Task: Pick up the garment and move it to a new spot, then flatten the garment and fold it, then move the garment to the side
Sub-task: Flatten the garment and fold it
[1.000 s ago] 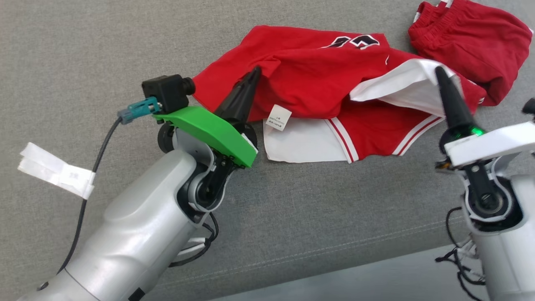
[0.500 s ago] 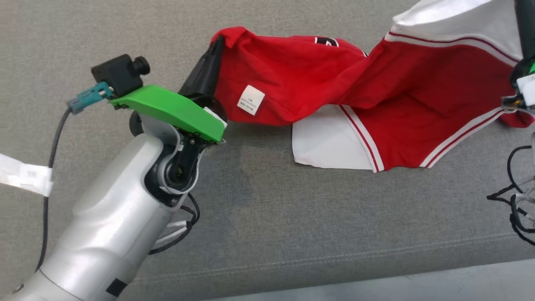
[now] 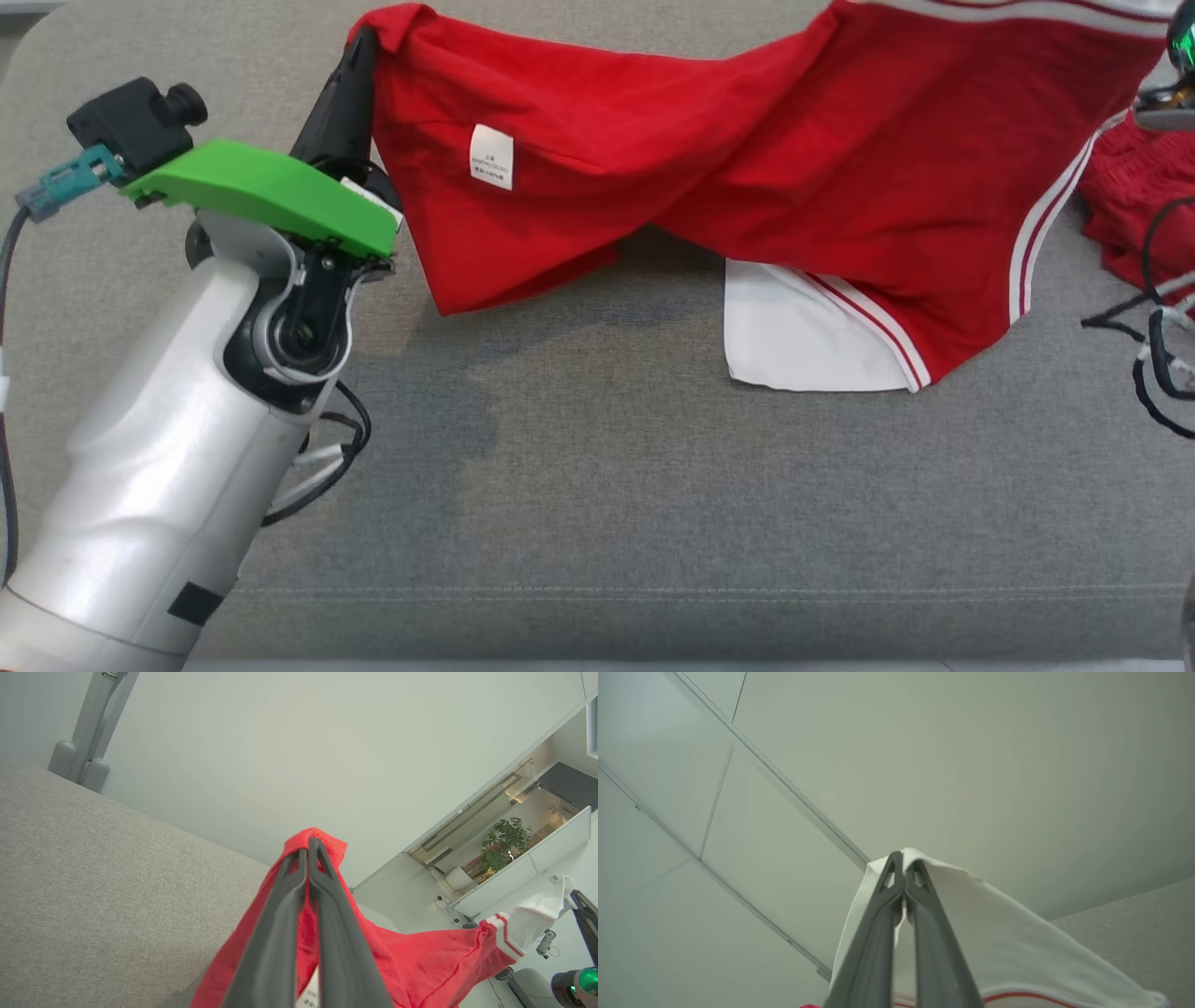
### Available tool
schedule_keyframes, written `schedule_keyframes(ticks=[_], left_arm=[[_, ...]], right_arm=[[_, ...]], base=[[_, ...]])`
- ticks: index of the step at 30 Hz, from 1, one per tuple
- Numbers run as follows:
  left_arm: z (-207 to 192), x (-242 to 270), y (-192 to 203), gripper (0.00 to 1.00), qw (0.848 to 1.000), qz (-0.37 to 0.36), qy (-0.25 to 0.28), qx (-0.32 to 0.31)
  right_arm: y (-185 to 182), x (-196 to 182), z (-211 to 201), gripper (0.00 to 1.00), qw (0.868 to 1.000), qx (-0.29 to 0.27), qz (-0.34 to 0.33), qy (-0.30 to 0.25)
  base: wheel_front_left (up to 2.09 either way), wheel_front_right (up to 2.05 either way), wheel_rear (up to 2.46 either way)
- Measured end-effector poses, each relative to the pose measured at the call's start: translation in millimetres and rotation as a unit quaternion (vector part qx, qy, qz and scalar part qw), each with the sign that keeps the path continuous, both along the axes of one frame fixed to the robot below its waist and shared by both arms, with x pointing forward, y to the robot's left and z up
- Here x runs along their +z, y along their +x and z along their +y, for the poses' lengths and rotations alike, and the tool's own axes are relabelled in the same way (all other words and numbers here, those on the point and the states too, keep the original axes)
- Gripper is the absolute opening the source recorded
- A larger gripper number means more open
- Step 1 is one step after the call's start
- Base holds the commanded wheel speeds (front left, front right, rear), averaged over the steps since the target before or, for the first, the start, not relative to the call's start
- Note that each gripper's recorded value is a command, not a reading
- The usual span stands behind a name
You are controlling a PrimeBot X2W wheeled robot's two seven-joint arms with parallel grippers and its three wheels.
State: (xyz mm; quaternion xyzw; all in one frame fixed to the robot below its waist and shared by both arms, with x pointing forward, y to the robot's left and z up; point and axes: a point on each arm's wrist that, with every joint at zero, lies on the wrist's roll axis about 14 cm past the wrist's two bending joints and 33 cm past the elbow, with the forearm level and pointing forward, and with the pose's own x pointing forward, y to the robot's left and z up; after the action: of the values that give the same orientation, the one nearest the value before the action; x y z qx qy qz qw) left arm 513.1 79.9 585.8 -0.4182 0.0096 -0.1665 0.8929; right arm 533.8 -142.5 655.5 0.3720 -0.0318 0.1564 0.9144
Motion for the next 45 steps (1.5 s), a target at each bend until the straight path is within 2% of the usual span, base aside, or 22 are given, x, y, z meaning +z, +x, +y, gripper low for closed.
schedule_keyframes(ticks=[7,10,12,16,20,23,30,36,40,45], left_arm=[[24.4,41.0,15.3,0.0,0.999,-0.024,0.036,0.018],[50.0,64.5,25.1,0.0,0.995,-0.048,0.072,0.048],[68.1,93.9,33.9,0.0,0.992,-0.076,0.068,0.075],[80.1,157.9,46.8,0.0,0.984,-0.139,0.041,0.1],[78.9,163.0,56.1,0.0,0.984,-0.137,0.07,0.092],[74.0,156.3,64.1,0.0,0.986,-0.126,0.077,0.079],[65.4,109.0,86.0,0.0,0.991,-0.063,0.109,0.049],[77.9,103.7,110.0,0.0,0.99,-0.054,0.11,0.065],[75.3,99.0,125.4,0.0,0.991,-0.056,0.102,0.066],[62.1,69.5,139.7,0.0,0.993,-0.039,0.092,0.059]], right_arm=[[26.7,48.5,23.9,0.0,0.999,0.007,-0.041,0.006],[39.7,69.8,36.0,0.0,0.998,0.0,-0.059,0.006],[44.4,91.5,45.5,0.0,0.996,0.0,-0.079,0.03],[46.7,150.4,50.8,0.0,0.987,-0.009,-0.143,0.067],[50.3,176.8,53.4,0.0,0.984,-0.008,-0.162,0.073],[55.8,172.6,66.4,0.0,0.987,0.015,-0.15,0.06],[84.3,113.3,77.0,0.0,0.997,0.038,-0.066,0.014],[108.1,86.8,57.4,0.0,0.999,0.009,-0.039,0.019],[123.8,75.9,44.1,0.0,0.998,-0.029,-0.046,0.01],[136.5,70.3,40.3,0.0,0.996,-0.053,-0.066,0.018]], base=[[0.0,0.0,0.0],[0.0,0.0,0.0],[0.0,0.0,0.0],[0.0,0.0,0.0],[0.0,0.0,0.0],[0.0,0.0,0.0],[0.0,0.0,0.0],[0.0,0.0,0.0],[0.0,0.0,0.0],[0.0,0.0,0.0]])
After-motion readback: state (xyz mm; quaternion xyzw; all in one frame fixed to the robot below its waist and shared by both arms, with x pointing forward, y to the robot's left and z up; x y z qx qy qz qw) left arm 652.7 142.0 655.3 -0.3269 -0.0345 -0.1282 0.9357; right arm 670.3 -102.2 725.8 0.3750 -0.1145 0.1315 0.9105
